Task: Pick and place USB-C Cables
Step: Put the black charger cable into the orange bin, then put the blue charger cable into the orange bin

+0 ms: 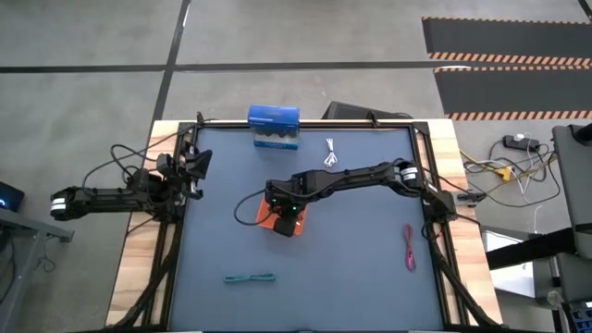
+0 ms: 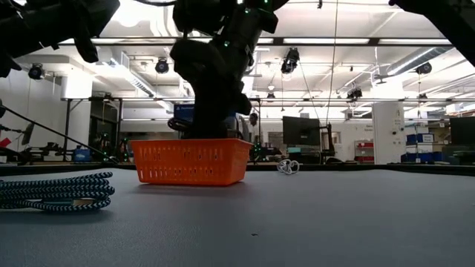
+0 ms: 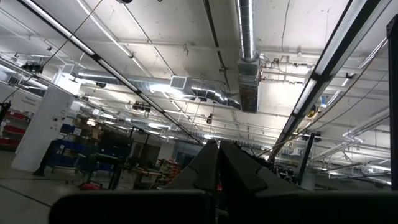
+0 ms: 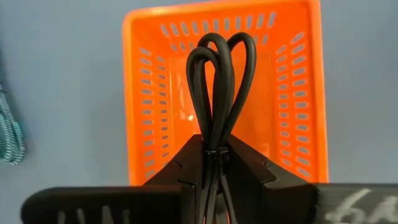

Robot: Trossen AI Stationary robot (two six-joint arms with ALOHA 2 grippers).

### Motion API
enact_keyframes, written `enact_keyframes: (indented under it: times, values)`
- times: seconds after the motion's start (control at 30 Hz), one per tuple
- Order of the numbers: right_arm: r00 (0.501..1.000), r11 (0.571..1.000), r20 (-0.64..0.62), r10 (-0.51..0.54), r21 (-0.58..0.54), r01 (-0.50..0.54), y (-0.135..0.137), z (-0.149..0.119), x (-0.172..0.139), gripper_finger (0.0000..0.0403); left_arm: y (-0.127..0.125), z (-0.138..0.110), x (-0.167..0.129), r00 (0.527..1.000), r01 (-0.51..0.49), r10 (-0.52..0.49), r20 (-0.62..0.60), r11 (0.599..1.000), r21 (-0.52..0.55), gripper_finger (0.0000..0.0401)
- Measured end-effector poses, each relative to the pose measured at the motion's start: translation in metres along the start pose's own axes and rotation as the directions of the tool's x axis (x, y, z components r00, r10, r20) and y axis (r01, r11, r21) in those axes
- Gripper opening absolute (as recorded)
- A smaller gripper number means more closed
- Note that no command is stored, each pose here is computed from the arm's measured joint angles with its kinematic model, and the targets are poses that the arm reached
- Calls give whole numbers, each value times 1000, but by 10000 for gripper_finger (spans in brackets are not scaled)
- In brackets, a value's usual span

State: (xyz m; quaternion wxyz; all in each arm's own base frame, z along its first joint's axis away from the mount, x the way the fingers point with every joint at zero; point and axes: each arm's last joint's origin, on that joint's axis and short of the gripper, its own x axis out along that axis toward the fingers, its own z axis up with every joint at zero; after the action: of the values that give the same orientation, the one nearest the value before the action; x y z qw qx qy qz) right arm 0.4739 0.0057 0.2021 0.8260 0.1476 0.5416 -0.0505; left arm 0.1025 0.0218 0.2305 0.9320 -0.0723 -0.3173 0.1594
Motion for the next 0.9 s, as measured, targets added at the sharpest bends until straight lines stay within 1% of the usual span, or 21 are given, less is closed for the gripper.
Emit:
enact_keyframes:
  times: [0.23,0.67,0.8,0.9]
  values:
    - [999,999,23,-45,-17,46,-2,1,2,46,0,0,0,1000,0,0,2,1000,-1,0]
    - [998,999,60,-34,-11,35,-1,4,2,117,0,0,0,1000,0,0,2,1000,0,0]
    - [997,1000,66,-31,2,31,-1,5,-3,126,0,0,0,1000,1,-1,1,1000,0,0]
    - [996,1000,86,-23,3,22,4,5,-14,125,0,0,0,1000,1,-1,1,1000,0,0]
